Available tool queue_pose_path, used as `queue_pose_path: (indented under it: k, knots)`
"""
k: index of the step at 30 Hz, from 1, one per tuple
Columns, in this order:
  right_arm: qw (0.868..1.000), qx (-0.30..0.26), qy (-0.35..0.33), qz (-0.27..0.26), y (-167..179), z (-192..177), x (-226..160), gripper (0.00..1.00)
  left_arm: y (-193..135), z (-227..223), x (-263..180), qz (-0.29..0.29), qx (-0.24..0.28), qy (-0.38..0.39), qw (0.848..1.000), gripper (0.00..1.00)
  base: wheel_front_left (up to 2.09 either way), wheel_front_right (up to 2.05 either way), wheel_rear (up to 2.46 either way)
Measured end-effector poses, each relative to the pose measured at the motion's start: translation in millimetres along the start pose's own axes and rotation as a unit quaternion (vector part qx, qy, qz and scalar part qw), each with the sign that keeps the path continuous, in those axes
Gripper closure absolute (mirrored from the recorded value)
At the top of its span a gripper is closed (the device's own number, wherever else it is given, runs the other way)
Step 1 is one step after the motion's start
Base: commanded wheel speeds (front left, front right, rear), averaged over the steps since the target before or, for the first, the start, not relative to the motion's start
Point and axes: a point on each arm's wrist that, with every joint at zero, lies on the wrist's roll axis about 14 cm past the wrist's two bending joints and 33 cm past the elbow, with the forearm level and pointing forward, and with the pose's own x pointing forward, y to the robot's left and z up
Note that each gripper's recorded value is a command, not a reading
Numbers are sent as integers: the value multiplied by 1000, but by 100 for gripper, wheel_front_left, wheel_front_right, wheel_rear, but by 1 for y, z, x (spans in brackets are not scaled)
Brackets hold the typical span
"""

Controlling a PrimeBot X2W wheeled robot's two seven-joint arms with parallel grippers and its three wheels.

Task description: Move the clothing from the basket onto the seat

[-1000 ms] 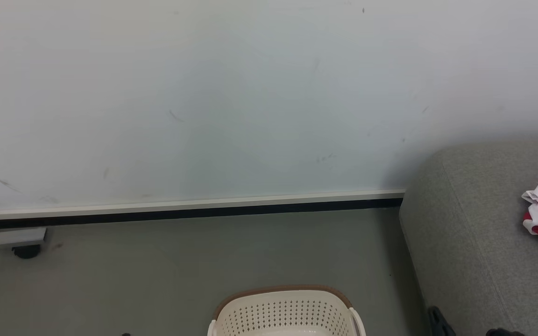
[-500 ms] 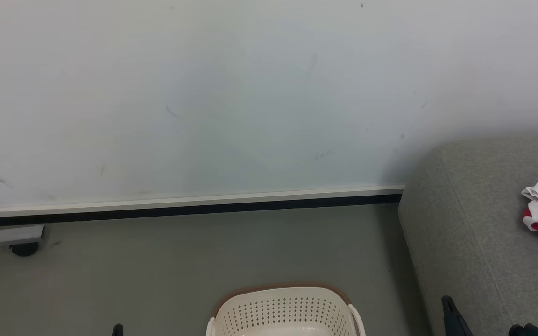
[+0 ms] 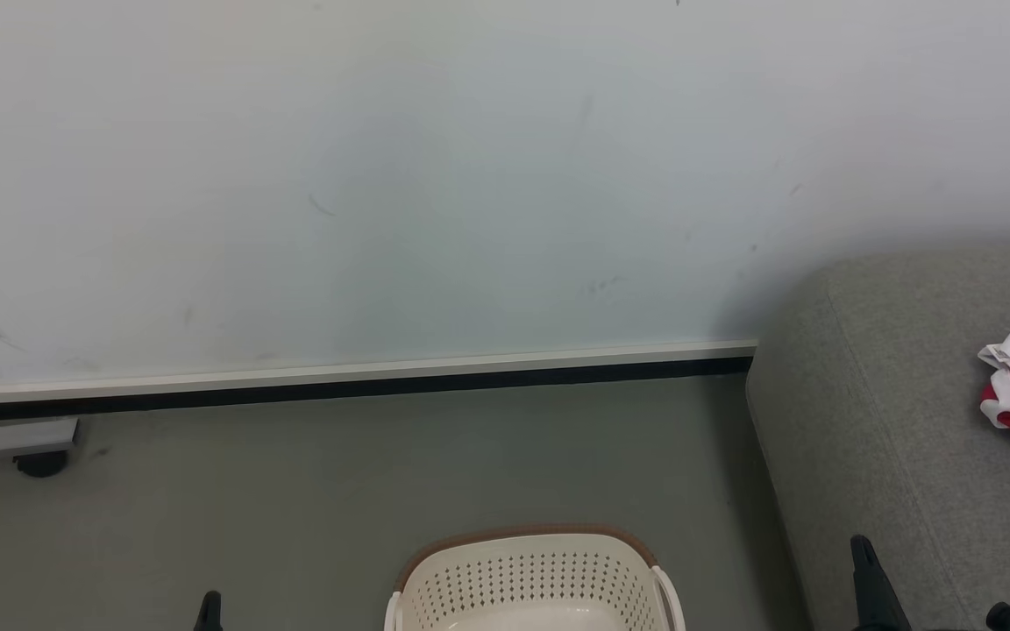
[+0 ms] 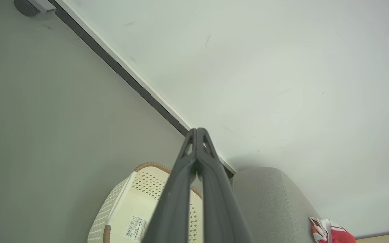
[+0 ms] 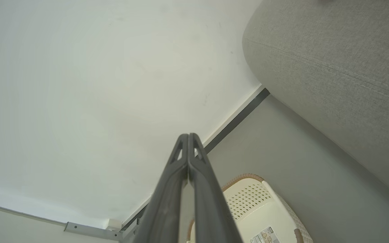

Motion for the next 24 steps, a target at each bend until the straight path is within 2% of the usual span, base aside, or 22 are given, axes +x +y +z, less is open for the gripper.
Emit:
queue_pose_path:
  k: [24]
  knots:
    - [988,151,-34,-16,-12,20,9,100,-5,2,15,-7,-134,17,991,100,0,0,0]
